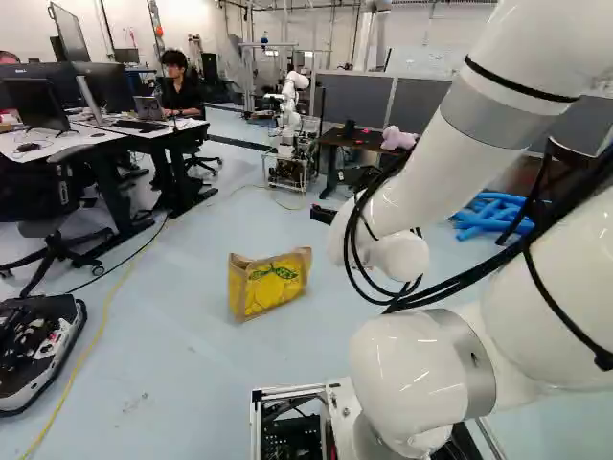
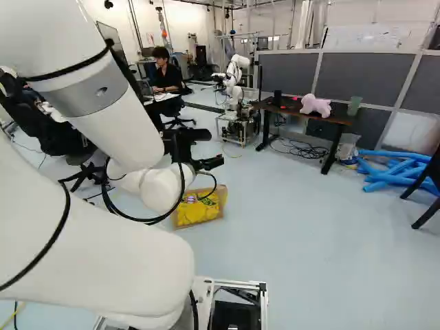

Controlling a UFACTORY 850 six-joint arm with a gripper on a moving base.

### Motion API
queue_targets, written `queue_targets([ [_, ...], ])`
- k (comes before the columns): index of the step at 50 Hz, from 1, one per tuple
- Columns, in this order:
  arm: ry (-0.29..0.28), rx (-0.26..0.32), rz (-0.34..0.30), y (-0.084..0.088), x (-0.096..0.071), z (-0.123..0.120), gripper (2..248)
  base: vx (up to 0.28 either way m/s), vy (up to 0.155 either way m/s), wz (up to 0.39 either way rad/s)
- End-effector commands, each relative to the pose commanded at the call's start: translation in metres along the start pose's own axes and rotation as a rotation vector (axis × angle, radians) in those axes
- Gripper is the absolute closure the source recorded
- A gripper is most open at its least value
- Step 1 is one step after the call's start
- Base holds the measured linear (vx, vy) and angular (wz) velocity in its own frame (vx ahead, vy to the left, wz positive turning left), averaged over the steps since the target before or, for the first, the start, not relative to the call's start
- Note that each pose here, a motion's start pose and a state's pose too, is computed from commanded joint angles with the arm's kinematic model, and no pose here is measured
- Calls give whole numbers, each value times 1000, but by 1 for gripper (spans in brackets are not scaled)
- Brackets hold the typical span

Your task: Pick up the bag on the ground and place it on the table

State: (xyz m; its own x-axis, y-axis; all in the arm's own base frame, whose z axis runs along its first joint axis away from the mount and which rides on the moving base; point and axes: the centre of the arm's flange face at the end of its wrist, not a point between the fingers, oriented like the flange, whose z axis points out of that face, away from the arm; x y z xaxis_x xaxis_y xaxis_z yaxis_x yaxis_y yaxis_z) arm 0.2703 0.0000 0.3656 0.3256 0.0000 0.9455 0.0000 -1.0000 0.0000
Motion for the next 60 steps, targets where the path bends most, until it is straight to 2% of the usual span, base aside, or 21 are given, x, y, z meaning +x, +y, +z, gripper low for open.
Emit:
queue_targets([
  [60,0,0,0,0,0,0,3,172,83,5],
])
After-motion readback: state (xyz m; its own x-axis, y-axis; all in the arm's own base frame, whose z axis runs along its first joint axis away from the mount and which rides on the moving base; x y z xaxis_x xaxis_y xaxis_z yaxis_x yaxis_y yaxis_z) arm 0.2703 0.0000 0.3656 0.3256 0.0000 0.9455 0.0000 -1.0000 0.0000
